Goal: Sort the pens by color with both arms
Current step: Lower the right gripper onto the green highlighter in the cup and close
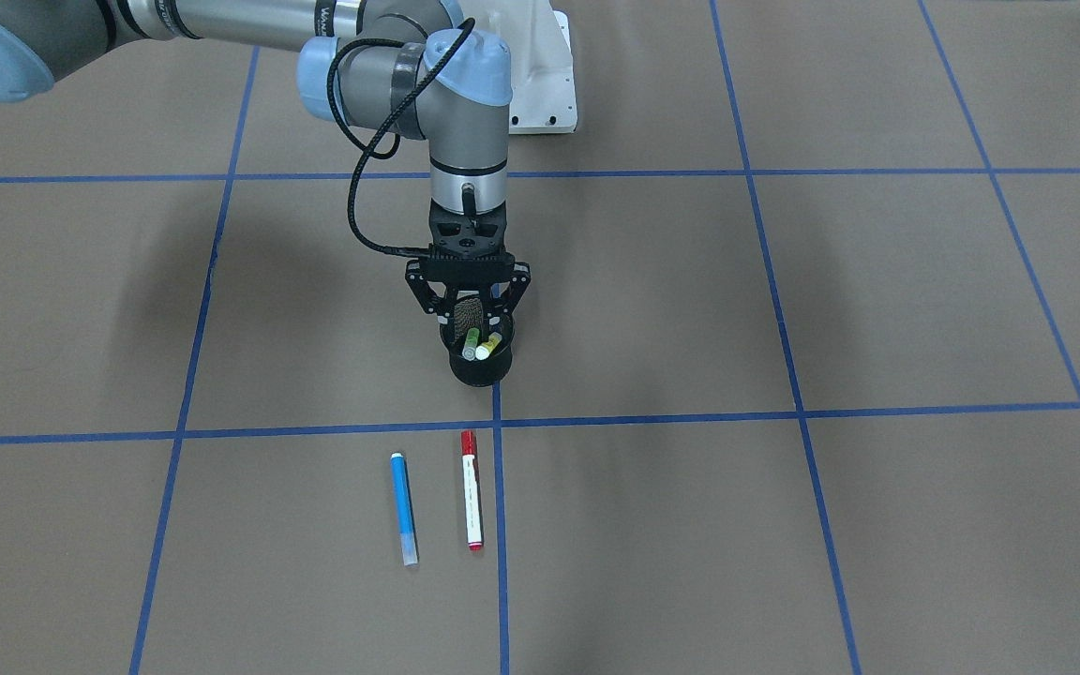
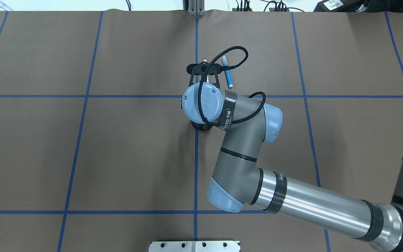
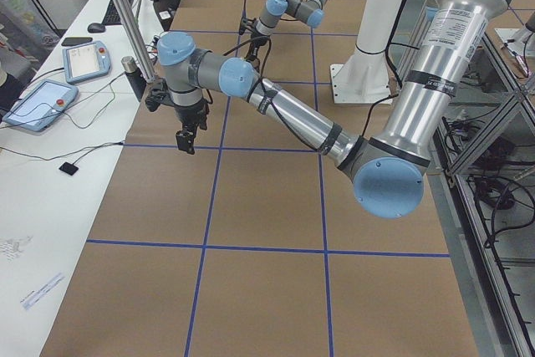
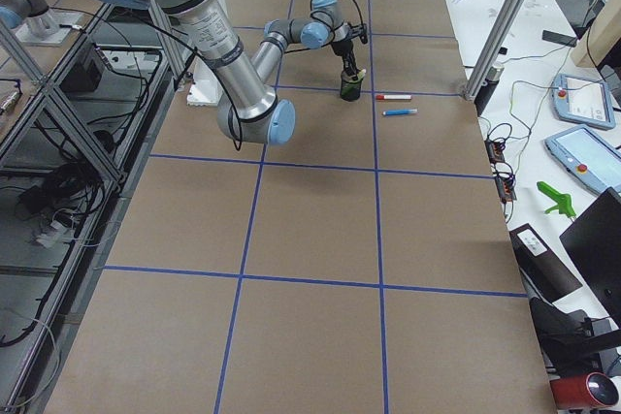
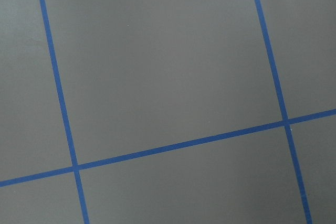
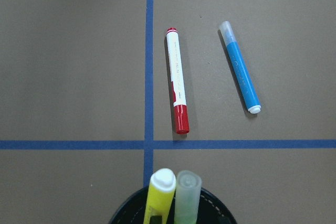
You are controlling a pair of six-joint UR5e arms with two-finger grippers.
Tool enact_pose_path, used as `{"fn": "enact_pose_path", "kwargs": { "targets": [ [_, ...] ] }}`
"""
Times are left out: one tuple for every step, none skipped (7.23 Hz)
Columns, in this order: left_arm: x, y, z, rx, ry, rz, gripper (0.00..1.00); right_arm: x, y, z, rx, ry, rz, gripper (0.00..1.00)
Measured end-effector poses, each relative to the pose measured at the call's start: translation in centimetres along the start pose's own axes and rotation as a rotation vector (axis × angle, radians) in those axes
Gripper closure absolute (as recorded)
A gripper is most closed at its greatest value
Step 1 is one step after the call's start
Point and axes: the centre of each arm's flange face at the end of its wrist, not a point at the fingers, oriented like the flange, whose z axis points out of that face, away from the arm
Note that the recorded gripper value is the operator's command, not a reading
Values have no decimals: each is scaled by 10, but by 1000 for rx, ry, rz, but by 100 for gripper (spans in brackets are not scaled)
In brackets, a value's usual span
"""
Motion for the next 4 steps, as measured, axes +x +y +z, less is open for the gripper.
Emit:
{"fn": "enact_pose_path", "kwargs": {
  "targets": [
    [0, 0, -1, 1, 0, 0, 1, 1, -1, 1, 1, 2, -3, 60],
    [0, 0, -1, 2, 0, 0, 1, 1, -2, 0, 3, 1, -7, 64],
    [0, 1, -2, 3, 0, 0, 1, 1, -5, -1, 5, 0, -7, 64],
    [0, 1, -2, 4, 0, 0, 1, 1, -6, -2, 7, -1, -6, 64]
  ]
}}
